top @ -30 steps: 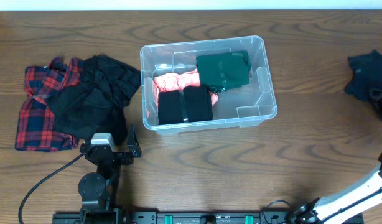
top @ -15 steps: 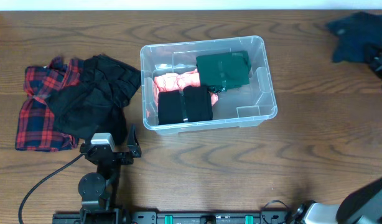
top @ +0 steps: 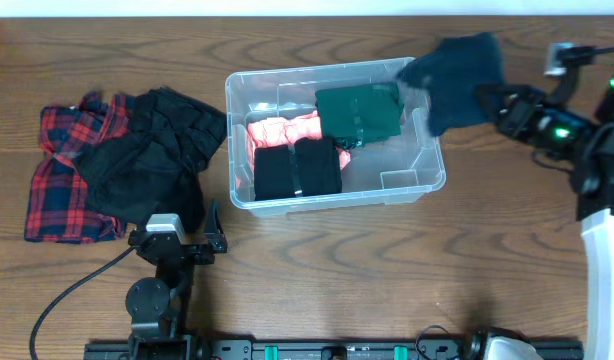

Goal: Pack container
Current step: 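Carry the navy cloth left into the bin's right side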

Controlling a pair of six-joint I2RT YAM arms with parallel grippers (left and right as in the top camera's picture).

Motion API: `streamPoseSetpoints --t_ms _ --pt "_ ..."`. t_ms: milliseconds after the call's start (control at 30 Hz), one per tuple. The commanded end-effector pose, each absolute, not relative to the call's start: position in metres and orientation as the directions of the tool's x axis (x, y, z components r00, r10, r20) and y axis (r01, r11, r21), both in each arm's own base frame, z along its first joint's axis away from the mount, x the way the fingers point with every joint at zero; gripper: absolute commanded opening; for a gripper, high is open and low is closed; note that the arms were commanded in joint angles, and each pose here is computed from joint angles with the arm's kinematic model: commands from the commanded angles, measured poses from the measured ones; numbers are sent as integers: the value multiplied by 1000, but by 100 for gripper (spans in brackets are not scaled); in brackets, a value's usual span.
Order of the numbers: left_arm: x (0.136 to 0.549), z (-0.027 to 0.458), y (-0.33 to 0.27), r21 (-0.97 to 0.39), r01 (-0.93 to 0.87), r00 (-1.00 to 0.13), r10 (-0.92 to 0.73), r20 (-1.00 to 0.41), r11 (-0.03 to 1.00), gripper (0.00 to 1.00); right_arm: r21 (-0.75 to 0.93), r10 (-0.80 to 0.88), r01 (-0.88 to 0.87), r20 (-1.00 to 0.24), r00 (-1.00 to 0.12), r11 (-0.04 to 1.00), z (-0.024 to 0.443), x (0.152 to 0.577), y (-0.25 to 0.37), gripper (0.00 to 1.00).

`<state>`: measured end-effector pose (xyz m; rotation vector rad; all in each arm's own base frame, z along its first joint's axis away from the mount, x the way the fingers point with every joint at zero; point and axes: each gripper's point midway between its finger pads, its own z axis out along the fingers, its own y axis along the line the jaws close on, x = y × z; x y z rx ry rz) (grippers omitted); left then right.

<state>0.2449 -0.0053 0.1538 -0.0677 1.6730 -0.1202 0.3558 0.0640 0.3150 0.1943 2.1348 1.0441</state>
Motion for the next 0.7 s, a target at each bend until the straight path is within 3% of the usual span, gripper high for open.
streamPoseSetpoints --t_ms 0,300,667 --pt "244 138 -6 -107 28 -154 -101 -983 994 98 697 399 -127 -539 -742 705 300 352 84 1" --pt "244 138 -6 -107 29 -154 -101 -983 994 98 622 349 -70 -525 -776 780 259 343 151 1" --pt "244 138 -6 -107 28 -154 -101 -983 994 98 588 428 83 -478 -767 805 212 335 164 1"
